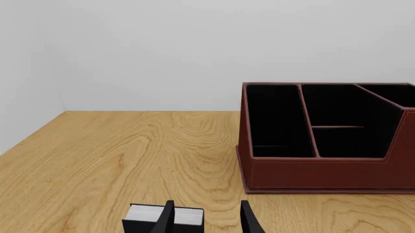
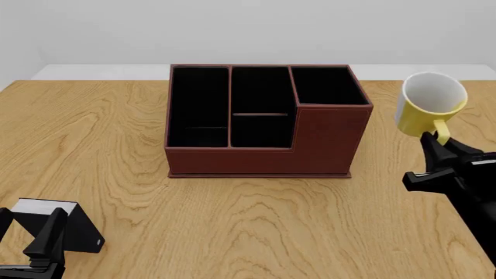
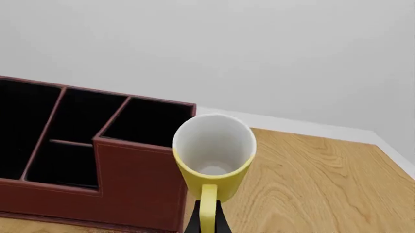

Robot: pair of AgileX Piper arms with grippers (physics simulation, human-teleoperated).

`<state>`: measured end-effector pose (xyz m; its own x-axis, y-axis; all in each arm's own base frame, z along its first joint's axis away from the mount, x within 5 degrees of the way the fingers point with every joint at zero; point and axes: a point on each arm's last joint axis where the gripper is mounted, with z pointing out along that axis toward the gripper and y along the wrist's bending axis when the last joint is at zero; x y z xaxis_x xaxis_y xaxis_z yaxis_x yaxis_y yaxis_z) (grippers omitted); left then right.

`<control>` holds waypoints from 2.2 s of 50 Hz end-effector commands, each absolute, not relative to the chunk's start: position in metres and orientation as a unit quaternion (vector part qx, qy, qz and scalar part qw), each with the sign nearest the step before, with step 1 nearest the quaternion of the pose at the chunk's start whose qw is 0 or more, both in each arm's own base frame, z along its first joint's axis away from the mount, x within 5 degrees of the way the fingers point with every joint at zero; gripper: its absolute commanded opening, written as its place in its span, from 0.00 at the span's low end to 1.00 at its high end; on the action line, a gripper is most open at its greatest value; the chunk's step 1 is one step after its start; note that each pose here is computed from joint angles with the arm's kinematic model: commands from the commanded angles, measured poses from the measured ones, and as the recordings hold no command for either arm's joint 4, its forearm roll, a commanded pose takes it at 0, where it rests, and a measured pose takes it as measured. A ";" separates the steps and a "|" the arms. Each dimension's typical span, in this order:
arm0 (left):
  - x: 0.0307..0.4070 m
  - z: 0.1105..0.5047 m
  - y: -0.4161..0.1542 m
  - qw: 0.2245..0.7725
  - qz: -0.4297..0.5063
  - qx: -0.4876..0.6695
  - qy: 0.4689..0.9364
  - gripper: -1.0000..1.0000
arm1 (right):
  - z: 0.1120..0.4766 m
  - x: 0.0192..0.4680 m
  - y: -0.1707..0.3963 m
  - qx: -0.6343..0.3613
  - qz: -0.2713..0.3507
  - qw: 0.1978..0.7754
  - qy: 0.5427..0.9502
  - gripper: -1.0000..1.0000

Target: Pick up the yellow and white mug and place it to the right of the caddy.

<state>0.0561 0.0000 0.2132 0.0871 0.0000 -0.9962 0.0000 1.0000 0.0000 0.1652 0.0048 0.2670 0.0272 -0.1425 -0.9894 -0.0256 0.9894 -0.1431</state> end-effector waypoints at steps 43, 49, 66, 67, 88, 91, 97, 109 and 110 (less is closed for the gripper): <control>0.056 0.213 0.000 0.737 0.000 0.000 0.676 1.00 | 0.241 0.188 -0.001 -0.047 -0.049 0.698 0.712 0.00; 0.056 0.213 0.000 0.737 0.000 0.000 0.676 1.00 | 0.237 0.191 -0.001 -0.046 -0.050 0.696 0.715 0.00; 0.056 0.213 0.000 0.737 0.000 0.000 0.676 1.00 | 0.227 0.198 -0.003 -0.043 -0.052 0.689 0.722 0.00; 0.056 0.213 0.000 0.737 0.000 0.000 0.676 1.00 | 0.227 0.198 -0.003 -0.043 -0.052 0.689 0.722 0.00; 0.056 0.213 0.000 0.737 0.000 0.000 0.676 1.00 | 0.209 0.209 -0.006 -0.037 -0.053 0.677 0.733 0.00; 0.056 0.213 0.000 0.737 0.000 0.000 0.676 1.00 | 0.206 0.211 -0.006 -0.035 -0.053 0.676 0.734 0.00; 0.056 0.213 0.000 0.737 0.000 0.000 0.676 1.00 | 0.201 0.215 -0.007 -0.033 -0.053 0.672 0.738 0.00; 0.056 0.213 0.000 0.737 0.000 0.000 0.676 1.00 | 0.190 0.221 -0.009 -0.032 -0.055 0.666 0.743 0.00; 0.056 0.213 0.000 0.737 0.000 0.000 0.676 1.00 | 0.190 0.221 -0.009 -0.032 -0.055 0.665 0.744 0.00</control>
<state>0.0561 0.0000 0.2132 0.0871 0.0000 -0.9962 0.0000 1.0000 0.0000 0.2156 -0.0075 0.1966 -0.1064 -0.1280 -0.9861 0.0209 0.9912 -0.1309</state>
